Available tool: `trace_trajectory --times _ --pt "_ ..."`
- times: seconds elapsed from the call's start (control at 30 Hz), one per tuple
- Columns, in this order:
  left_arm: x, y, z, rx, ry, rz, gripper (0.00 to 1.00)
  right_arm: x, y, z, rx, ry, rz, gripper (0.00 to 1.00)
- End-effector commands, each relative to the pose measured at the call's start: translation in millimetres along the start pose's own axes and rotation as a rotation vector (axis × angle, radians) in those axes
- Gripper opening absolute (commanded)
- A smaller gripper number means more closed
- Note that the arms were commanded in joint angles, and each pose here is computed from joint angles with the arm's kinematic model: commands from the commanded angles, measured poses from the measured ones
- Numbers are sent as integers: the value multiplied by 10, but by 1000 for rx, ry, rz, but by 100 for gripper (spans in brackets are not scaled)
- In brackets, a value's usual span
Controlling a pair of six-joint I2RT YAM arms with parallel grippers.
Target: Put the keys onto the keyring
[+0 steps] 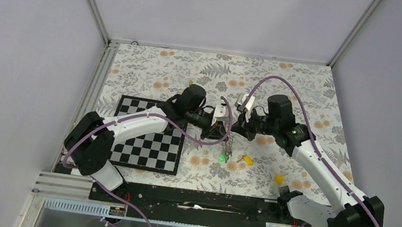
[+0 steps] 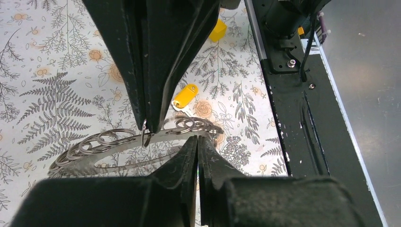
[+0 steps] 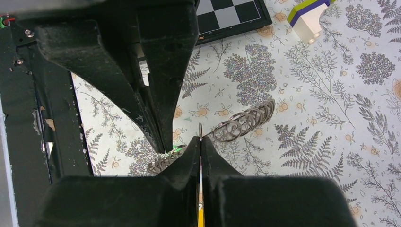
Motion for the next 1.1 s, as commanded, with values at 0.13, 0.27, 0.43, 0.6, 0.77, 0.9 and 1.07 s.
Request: trace_trajectory --times 0.13,0.27,0.43,0.6,0.77,0.9,1.07 --pt "-12 97 99 -52 -65 25 0 -70 7 161 -53 -73 -6 0" --pt "-16 72 71 -66 -69 12 0 -75 -1 158 -51 -73 -10 0" --pt "-67 26 46 -25 -53 -5 12 -89 -25 151 -43 -75 -23 0" --pt "-158 4 24 54 -4 23 37 -87 -59 159 -7 -84 -42 0" --pt "-192 5 76 46 -6 55 59 -47 -118 186 62 -90 -74 0" --pt "-148 42 140 -47 -39 77 63 -9 -166 178 98 -86 -94 0" --pt "-57 103 118 -127 -32 92 59 -3 -185 175 100 -89 -105 0"
Point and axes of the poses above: each gripper's point midway between its finger pads, its own x axis out along the fingers, its own y axis along the line the jaws close on, z = x × y, the point moved 6 cm from there along -x, back along the fingers, and after that the axes turned 15 degrees about x, right-handed, at the moved point
